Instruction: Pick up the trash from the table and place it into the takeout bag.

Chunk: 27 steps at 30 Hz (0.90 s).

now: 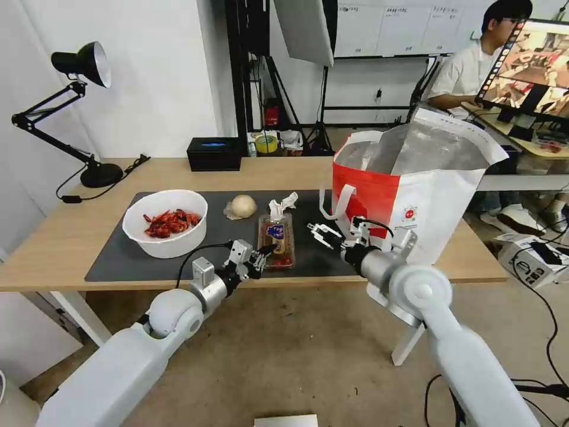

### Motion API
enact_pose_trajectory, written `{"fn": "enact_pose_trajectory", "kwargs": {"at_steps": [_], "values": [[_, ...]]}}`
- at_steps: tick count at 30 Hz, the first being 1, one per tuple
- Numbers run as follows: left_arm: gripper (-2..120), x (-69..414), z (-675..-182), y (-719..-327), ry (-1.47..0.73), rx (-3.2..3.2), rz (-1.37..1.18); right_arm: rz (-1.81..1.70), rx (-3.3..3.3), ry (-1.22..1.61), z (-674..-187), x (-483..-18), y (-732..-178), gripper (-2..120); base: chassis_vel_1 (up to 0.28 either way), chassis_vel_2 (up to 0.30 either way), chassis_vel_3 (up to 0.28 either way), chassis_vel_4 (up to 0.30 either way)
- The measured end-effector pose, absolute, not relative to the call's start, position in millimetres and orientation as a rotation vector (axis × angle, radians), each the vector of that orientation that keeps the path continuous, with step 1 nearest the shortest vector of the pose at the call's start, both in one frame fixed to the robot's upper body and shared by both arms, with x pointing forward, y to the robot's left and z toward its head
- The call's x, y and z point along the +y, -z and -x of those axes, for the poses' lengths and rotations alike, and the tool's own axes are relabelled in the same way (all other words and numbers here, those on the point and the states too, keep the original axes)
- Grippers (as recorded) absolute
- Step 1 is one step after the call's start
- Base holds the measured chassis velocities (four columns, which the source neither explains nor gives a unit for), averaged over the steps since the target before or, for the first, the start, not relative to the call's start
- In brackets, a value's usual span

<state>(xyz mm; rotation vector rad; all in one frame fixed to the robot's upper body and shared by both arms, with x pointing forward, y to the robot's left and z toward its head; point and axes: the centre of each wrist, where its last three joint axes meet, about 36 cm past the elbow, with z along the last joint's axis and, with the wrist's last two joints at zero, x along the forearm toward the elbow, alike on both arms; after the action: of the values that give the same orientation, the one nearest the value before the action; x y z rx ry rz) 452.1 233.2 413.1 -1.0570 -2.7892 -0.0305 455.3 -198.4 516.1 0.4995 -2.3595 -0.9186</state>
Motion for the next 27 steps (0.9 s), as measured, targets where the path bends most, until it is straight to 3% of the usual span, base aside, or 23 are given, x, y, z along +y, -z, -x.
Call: {"fn": "enact_pose_trajectory", "kwargs": {"at_steps": [27], "values": [[0,236.8,-444.0,-419.5,0.005,-2.794,1.064,-0.512,-2.159,0.769,-526.2,-171.9,-534.8,100,0.000,0.000,0.000,0.000]]}}
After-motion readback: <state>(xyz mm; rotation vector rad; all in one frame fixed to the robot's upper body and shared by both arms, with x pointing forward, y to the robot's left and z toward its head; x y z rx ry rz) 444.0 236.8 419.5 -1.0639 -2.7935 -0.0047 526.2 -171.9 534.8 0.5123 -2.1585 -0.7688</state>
